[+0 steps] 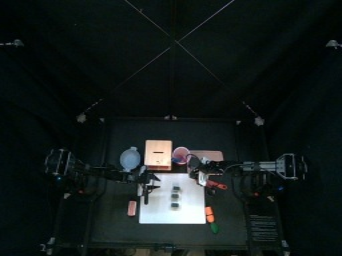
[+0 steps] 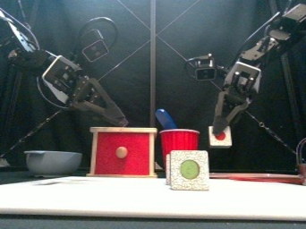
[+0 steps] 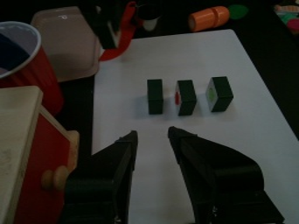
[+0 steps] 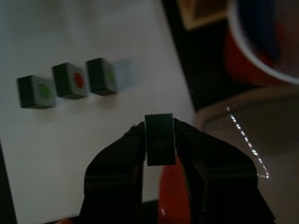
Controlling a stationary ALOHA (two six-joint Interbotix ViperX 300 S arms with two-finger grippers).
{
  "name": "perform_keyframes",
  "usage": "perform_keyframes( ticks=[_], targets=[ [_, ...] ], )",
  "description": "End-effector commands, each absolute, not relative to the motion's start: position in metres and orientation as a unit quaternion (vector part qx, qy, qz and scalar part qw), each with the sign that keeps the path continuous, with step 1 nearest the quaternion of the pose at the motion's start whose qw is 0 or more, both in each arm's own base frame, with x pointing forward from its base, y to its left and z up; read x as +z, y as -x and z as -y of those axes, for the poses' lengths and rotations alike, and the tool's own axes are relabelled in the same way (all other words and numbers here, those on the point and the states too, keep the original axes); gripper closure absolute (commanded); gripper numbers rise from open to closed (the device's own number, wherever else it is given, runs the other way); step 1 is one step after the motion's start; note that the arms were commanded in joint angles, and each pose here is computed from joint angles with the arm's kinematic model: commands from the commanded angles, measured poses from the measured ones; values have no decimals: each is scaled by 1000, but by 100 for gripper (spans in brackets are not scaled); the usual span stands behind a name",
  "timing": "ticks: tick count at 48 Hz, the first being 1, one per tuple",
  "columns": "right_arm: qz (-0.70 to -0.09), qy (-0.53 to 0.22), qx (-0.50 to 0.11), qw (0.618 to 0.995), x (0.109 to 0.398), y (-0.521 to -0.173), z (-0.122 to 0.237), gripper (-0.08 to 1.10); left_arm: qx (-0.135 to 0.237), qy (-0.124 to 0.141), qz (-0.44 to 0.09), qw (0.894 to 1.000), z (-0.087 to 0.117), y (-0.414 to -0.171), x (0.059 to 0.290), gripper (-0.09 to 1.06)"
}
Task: Place sushi on board then cut the sushi with the knife then place the pieces on the plate
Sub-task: Place the 4 sushi pieces on the plate
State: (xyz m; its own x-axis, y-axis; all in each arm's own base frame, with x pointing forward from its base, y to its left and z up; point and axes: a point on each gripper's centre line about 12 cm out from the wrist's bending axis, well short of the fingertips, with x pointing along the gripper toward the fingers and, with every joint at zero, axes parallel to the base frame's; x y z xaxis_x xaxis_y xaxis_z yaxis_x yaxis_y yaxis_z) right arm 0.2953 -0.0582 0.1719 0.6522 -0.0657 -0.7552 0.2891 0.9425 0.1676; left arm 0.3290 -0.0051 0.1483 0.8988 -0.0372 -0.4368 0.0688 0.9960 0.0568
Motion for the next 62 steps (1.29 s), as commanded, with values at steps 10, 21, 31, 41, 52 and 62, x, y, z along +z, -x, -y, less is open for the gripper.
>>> perform_keyframes(
  ticks=[10,21,31,41,52,62],
  targets=[
    [-390,-139,-176,893,169,-274,108,49,-24,-33,-210,977,4,-334,156,22],
    [-417,-137,-189,878,146,-277,122,43,-25,-34,-211,977,4,-333,155,22],
    [-420,-131,-191,877,136,-284,127,26,-24,-34,-211,977,4,-333,155,22],
    [-411,-129,-188,883,147,-283,124,17,-24,-33,-211,977,4,-333,155,22],
    [-387,-116,-140,904,173,-296,91,17,-24,-33,-211,977,4,-333,155,22],
    [-360,-112,-72,923,190,-327,43,17,-24,-33,-211,977,4,-333,155,22]
  ],
)
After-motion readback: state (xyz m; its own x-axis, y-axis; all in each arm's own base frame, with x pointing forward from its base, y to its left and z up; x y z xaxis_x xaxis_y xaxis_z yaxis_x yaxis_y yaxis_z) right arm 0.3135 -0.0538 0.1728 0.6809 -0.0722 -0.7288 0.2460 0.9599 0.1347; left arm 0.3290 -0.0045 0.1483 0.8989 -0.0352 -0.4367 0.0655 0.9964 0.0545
